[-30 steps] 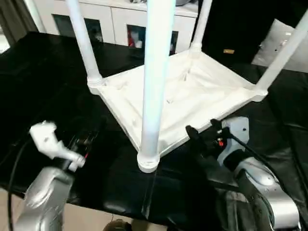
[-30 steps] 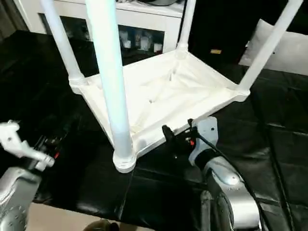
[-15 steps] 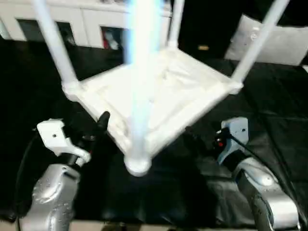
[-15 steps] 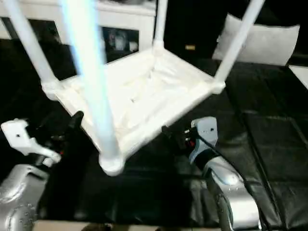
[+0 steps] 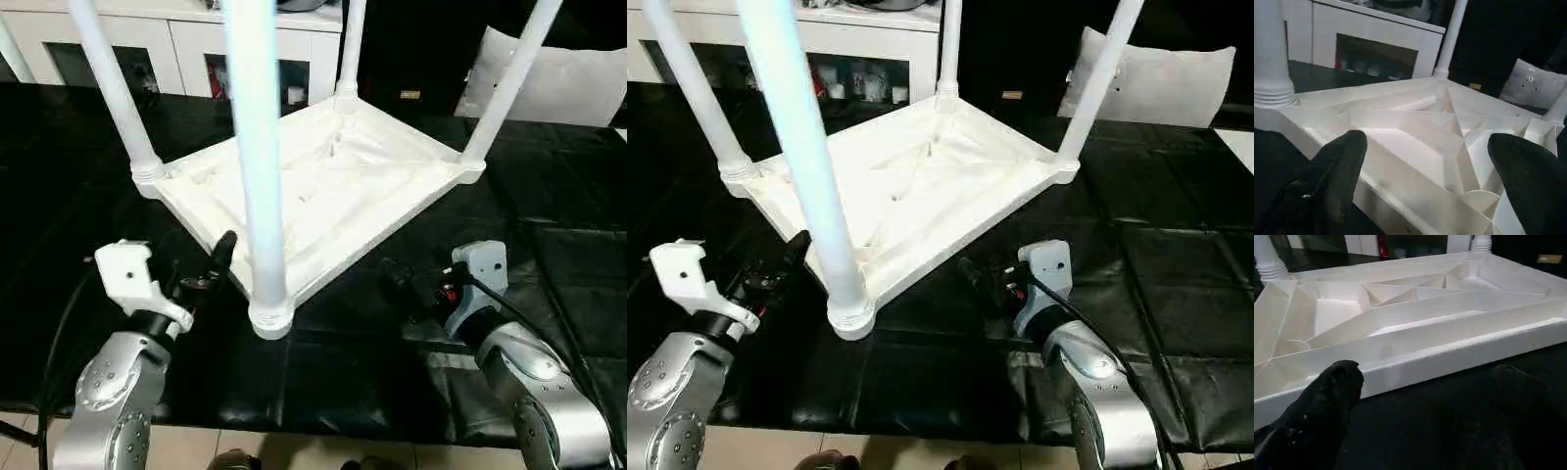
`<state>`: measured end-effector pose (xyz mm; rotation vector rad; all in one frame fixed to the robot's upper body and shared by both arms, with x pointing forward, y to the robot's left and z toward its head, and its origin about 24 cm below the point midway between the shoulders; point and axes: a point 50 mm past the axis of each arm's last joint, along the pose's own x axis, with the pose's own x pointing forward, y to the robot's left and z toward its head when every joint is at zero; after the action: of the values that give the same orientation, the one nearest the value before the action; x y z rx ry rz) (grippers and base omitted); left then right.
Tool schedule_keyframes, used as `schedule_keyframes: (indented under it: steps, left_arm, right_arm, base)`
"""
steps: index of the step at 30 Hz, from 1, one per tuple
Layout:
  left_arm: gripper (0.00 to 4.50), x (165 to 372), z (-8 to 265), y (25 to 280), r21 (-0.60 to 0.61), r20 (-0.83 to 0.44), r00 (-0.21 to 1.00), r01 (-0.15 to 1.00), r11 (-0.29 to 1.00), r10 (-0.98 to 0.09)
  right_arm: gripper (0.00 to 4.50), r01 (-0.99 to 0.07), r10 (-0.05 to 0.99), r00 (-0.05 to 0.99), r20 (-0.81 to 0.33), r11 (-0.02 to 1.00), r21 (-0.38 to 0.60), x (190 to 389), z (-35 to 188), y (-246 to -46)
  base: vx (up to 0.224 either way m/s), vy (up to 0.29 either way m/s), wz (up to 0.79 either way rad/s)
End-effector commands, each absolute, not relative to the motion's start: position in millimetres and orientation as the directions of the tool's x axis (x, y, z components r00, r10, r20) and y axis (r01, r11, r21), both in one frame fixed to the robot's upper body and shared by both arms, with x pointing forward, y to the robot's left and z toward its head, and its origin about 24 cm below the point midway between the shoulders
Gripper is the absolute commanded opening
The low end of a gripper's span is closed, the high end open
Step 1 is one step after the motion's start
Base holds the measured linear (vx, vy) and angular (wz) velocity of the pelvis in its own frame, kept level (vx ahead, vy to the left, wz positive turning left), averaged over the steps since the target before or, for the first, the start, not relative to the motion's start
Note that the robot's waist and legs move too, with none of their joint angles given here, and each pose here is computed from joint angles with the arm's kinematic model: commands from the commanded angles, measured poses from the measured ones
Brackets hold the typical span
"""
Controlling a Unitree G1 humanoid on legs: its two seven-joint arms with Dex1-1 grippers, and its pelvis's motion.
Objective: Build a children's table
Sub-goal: Rotate table base
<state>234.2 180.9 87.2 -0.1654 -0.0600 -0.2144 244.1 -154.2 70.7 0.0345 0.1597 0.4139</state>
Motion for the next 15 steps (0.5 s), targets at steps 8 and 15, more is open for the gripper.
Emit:
schedule_keyframes:
  steps: [8, 15]
  left_arm:
    - [4.46, 237, 96, 185, -0.099, 0.108, 0.907, 0.418, 0.903, -0.407]
    - [4.46, 231, 96, 194, -0.056, 0.045, 0.795, 0.606, 0.794, -0.604]
  right_arm:
    - [4.5, -0.33, 0.318, 0.921, -0.224, 0.944, -0.015, 254.8, 60, -172.1]
    - [4.5, -0.335, 0.314, 0.919, -0.237, 0.941, -0.054, 268.5, 61, -181.4]
  base:
    - [0.007, 0.001, 0.0]
    - [0.0, 0.0, 0.0]
